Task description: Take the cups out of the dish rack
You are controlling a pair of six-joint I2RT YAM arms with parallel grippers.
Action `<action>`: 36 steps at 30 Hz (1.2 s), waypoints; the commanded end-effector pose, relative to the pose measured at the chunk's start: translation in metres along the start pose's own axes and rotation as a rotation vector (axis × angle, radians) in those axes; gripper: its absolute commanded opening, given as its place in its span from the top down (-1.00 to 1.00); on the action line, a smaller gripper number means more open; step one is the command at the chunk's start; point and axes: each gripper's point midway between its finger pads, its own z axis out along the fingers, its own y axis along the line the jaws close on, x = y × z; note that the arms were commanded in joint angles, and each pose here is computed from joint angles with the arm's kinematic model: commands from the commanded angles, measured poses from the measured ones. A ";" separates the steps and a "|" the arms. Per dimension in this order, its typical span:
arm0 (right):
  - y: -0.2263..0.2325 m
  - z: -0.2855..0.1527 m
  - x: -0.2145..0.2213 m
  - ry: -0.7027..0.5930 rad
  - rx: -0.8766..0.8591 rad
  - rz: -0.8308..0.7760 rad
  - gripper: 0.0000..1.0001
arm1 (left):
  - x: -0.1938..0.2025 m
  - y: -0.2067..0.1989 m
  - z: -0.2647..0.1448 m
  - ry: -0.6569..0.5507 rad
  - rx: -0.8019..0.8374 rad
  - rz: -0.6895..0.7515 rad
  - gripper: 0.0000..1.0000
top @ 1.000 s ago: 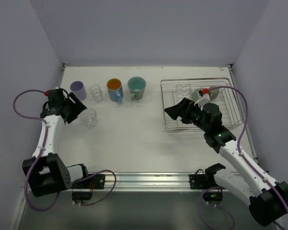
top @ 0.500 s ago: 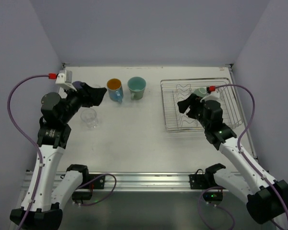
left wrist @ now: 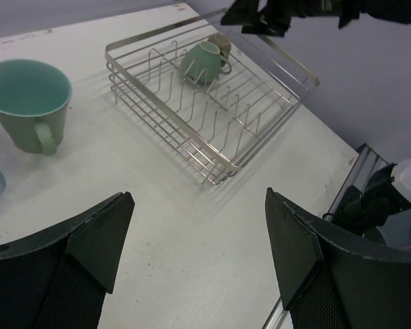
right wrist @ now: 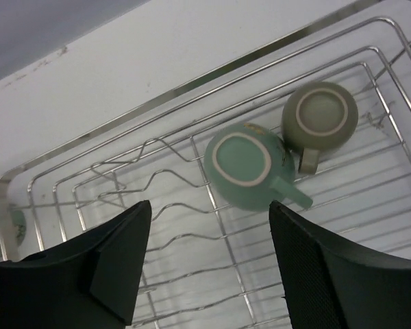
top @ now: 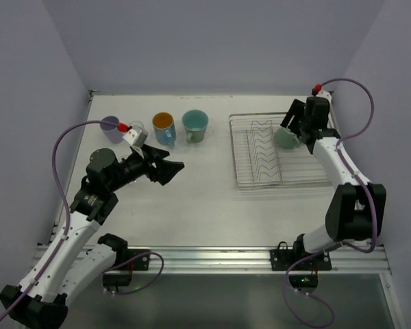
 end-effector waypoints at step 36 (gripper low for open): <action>-0.033 0.097 0.048 0.399 0.128 -0.338 -0.72 | 0.011 -0.046 -0.005 0.005 0.077 0.185 -0.70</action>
